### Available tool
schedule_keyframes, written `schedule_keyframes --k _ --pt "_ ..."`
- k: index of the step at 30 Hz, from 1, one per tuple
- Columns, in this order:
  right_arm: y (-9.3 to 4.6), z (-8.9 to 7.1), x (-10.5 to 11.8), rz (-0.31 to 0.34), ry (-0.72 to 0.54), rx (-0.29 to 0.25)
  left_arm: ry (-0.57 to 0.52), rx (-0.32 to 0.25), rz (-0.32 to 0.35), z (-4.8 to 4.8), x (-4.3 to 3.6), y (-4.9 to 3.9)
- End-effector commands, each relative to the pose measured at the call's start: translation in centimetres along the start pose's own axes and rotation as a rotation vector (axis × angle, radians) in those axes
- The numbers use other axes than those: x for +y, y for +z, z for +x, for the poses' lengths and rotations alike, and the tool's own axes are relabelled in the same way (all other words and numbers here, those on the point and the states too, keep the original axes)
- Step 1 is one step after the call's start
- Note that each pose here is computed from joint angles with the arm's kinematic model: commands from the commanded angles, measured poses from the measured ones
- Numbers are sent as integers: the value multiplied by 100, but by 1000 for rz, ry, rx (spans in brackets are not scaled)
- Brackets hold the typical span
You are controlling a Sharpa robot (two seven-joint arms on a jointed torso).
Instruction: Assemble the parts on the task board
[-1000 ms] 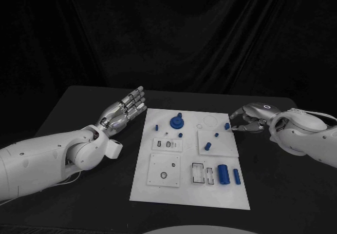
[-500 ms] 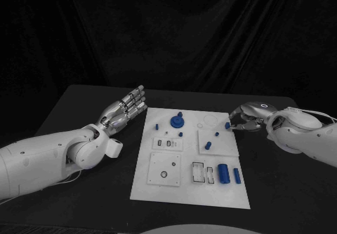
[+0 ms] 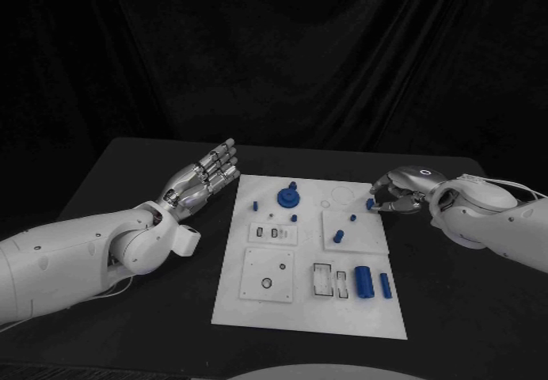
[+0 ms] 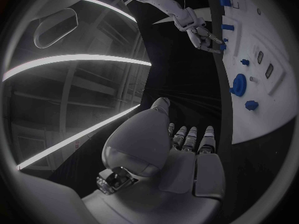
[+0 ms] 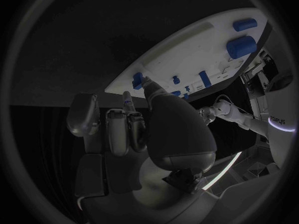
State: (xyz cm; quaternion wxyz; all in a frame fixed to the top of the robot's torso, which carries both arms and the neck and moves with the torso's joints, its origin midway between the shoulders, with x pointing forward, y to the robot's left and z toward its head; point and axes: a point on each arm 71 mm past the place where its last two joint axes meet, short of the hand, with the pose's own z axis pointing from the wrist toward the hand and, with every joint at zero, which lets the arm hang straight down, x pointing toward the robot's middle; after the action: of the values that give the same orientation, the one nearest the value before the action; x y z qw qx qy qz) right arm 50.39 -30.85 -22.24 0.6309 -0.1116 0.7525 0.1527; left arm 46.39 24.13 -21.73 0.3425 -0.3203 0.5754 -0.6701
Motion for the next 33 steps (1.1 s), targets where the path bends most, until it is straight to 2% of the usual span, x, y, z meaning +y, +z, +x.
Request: schedule_keyframes --k 1,26,33 --pt "4 20 5 -7 -6 4 -10 15 12 24 -9 10" --pt "58 89 27 0 -7 18 -24 34 -1 63 1 18" --pt "69 106 32 3 -7 12 -34 48 -3 106 4 24"
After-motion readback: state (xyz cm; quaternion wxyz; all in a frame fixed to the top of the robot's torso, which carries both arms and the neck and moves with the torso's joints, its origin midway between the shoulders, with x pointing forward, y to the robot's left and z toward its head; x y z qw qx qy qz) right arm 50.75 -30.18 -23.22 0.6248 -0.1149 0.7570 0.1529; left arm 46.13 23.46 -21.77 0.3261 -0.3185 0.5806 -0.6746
